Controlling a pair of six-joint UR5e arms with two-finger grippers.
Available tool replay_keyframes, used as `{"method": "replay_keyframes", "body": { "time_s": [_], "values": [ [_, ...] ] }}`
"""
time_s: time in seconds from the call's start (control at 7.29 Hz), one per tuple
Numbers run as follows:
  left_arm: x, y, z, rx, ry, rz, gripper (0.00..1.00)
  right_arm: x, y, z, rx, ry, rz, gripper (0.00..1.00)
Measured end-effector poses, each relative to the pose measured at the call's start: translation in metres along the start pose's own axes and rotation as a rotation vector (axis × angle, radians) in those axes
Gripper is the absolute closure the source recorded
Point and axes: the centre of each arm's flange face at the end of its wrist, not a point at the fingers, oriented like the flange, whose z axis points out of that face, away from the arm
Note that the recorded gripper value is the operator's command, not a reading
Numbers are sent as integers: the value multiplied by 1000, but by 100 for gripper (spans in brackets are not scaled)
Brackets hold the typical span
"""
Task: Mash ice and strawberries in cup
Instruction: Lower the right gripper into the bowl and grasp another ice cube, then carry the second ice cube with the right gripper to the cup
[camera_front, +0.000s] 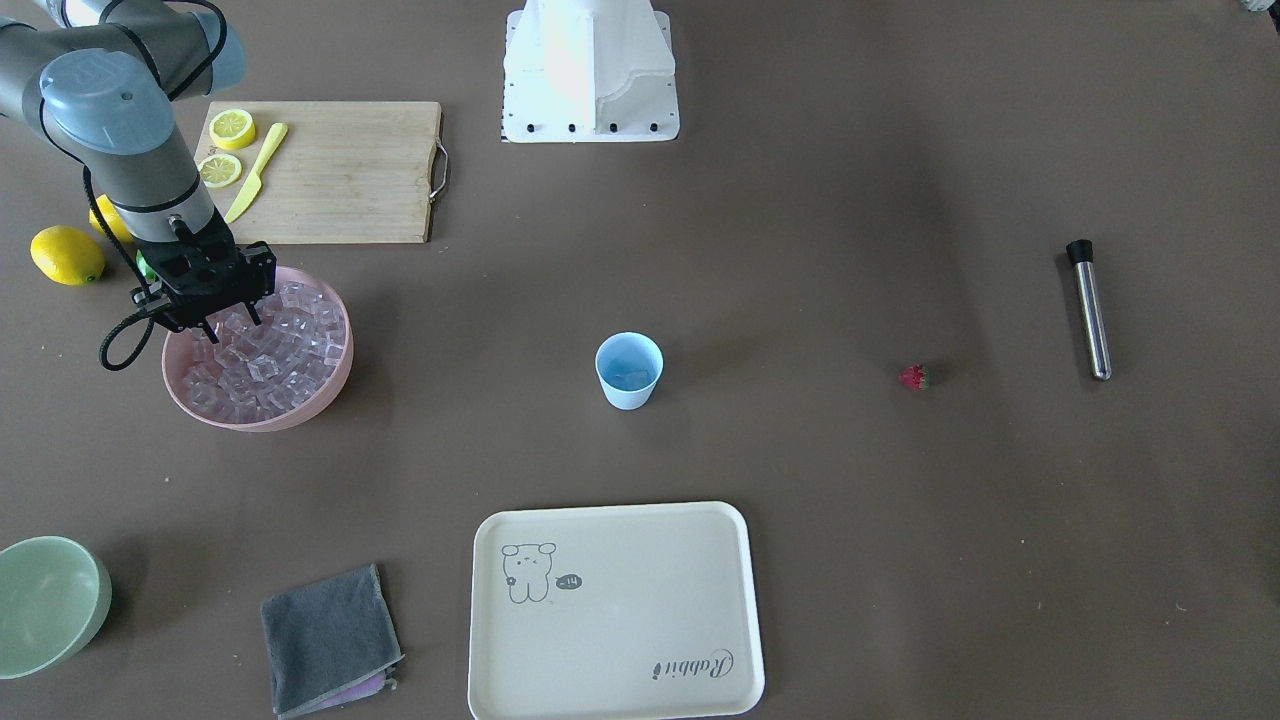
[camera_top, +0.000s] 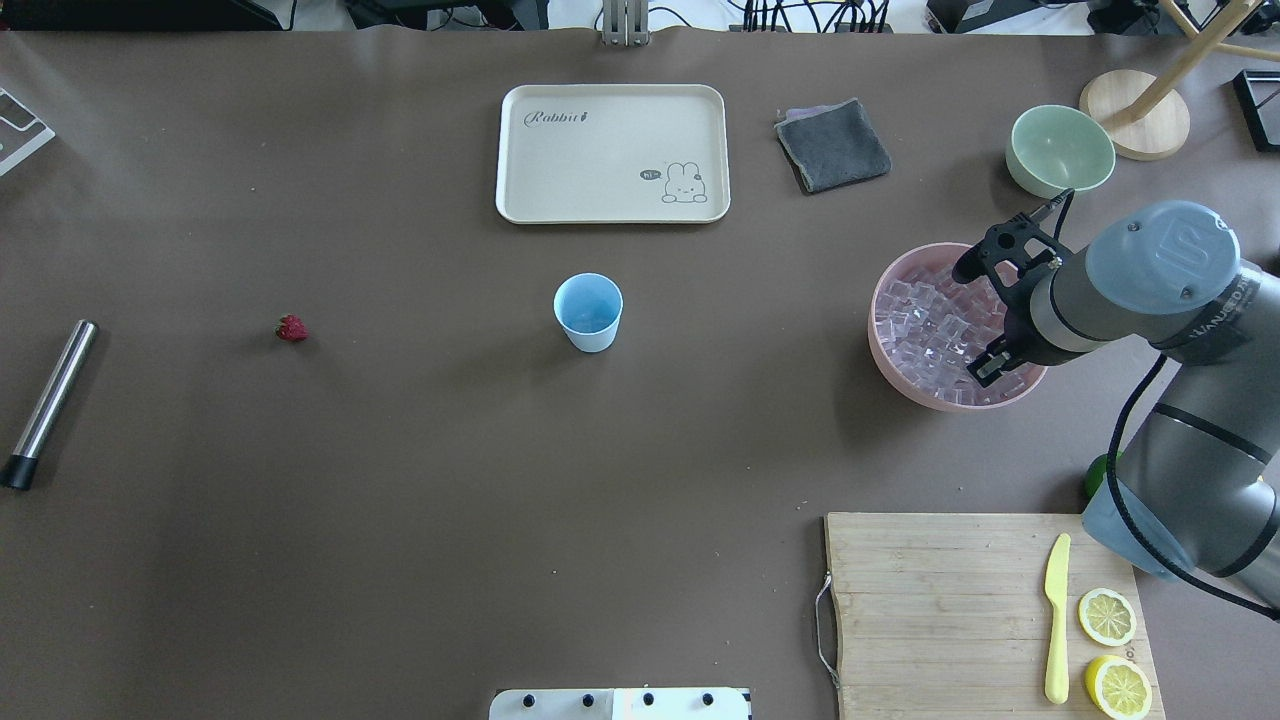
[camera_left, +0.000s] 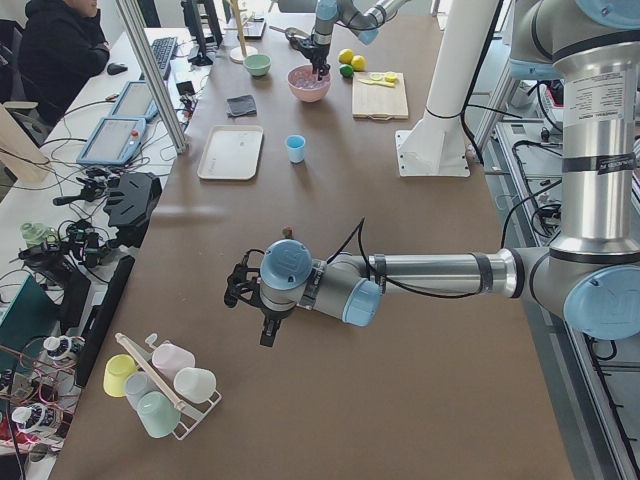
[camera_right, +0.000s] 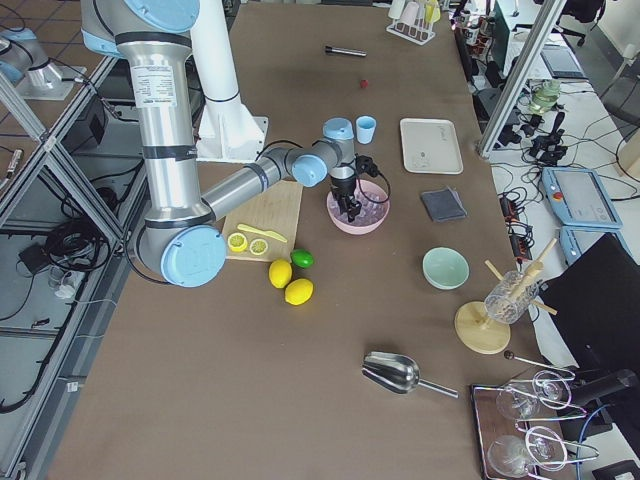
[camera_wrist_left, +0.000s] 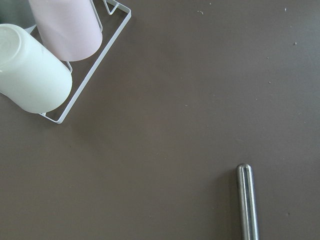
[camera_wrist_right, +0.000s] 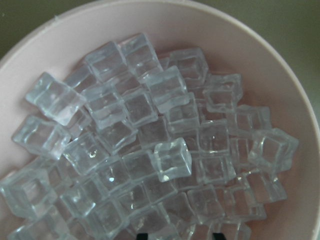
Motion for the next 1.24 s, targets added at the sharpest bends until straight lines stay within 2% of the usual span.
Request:
{"method": "replay_keyframes", "body": {
  "time_s": [0.41,0.69,0.96,1.24],
  "values": [
    [1,1,-1,1,0,2,1,-2,-2,2,-8,-13,-1,81],
    [1,1,-1,2,0,2,1,-3,-3,0,-10,-19,0,86],
    [1,1,-1,2,0,2,1,8,-16,-21,11,-74,36,88],
    [1,1,-1,1,0,2,1,-7,-62,-50,42,-118,104,89]
  ]
}}
